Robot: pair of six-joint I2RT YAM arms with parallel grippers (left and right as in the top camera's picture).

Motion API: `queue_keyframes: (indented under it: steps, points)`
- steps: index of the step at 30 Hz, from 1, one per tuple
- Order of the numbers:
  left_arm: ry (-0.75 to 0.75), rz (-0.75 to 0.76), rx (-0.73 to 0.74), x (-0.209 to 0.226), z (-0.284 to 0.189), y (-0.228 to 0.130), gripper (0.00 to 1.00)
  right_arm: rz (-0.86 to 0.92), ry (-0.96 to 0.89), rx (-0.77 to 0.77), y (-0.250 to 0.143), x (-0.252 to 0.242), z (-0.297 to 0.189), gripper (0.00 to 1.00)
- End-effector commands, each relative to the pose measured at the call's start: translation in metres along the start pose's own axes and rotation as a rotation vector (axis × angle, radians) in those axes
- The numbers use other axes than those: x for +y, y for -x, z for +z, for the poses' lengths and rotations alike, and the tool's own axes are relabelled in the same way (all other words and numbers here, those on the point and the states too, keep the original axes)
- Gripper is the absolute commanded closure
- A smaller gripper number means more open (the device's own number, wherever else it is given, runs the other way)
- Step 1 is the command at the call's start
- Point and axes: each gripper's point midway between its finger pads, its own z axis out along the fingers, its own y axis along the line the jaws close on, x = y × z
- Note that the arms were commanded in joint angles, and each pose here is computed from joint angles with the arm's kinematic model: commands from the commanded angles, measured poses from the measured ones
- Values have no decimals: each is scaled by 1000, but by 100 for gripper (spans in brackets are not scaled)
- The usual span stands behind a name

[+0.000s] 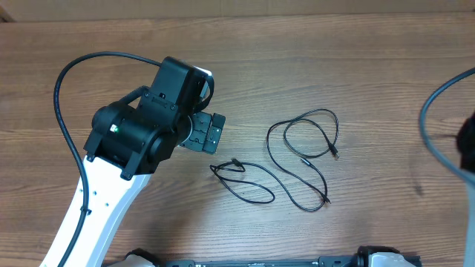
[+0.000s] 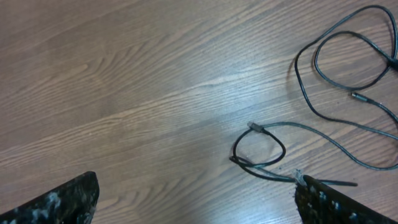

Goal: Untangle cables

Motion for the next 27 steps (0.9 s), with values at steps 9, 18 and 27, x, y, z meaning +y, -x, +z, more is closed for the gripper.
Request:
queue_keyframes:
  steps: [9, 18, 27]
  points:
    - [16, -16, -1, 3, 2, 2, 0, 297, -359, 557, -230, -73, 24, 96]
    - [16, -16, -1, 3, 2, 1, 0, 448, -631, 945, -364, -116, -29, 96]
    - [16, -16, -1, 3, 2, 1, 0, 505, -723, 1300, -453, -130, -88, 96]
